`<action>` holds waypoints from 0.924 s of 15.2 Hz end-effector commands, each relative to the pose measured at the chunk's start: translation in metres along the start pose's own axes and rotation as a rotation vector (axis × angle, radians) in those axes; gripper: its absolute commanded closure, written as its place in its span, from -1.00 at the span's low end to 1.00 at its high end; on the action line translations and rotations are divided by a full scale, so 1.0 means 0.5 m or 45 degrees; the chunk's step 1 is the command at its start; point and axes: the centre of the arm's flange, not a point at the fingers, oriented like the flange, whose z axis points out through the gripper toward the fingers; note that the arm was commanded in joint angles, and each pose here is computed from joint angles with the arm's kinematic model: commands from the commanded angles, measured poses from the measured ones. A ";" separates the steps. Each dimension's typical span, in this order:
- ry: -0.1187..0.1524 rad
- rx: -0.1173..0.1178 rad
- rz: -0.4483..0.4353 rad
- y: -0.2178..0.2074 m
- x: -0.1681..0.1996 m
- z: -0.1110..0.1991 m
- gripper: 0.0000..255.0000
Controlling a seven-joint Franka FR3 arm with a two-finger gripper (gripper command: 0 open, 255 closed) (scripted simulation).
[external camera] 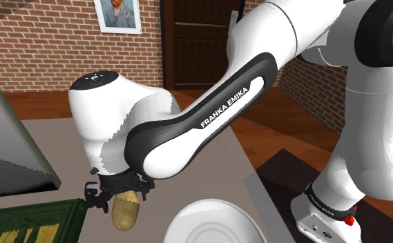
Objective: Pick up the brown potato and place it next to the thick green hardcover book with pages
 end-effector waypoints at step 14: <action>0.000 0.000 0.000 0.000 0.000 -0.100 -1.00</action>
